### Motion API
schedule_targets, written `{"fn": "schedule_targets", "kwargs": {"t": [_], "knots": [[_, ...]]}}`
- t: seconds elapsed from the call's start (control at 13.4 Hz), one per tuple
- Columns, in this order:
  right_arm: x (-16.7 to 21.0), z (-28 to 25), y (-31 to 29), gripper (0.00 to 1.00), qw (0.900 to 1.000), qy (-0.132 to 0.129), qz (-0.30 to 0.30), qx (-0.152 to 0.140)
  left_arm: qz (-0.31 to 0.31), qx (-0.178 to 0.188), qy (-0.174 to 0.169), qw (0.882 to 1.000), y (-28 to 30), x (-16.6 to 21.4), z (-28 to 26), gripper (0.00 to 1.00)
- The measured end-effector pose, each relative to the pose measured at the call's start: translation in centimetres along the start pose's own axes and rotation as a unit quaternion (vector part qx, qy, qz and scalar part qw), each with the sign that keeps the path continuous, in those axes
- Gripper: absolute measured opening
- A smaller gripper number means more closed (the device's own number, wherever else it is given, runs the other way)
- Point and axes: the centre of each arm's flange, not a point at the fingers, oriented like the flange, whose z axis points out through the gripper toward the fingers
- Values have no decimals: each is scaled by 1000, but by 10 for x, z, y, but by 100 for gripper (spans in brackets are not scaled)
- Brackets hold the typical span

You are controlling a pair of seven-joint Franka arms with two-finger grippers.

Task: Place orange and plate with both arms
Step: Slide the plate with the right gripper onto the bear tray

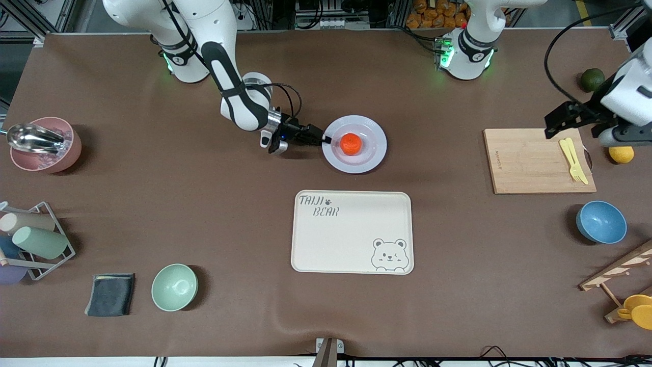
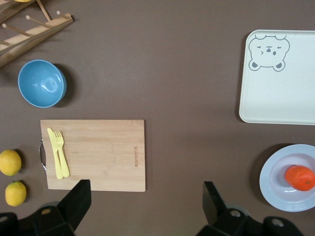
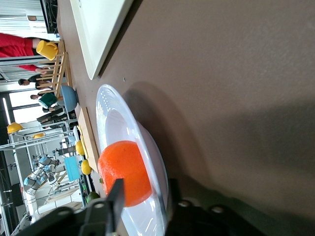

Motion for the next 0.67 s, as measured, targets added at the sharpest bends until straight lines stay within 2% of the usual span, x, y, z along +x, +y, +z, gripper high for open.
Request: {"fn": "schedule_targets", "kwargs": {"t": [0.07, 0.22, 0.3, 0.67], "knots": [[0, 1, 1, 37, 1000, 0, 0, -1, 3, 0, -6, 1000, -2, -4, -6, 100], [1, 2, 3, 19, 1000, 1, -7, -1, 4, 0, -12, 1000, -3, -7, -13, 100], [1, 4, 1, 7, 1000, 2, -13, 8, 4, 0, -10, 1000, -3, -8, -16, 100], [6, 8, -11, 5, 998, 4, -17, 53, 4, 0, -13, 1000, -3, -11, -27, 100]]}}
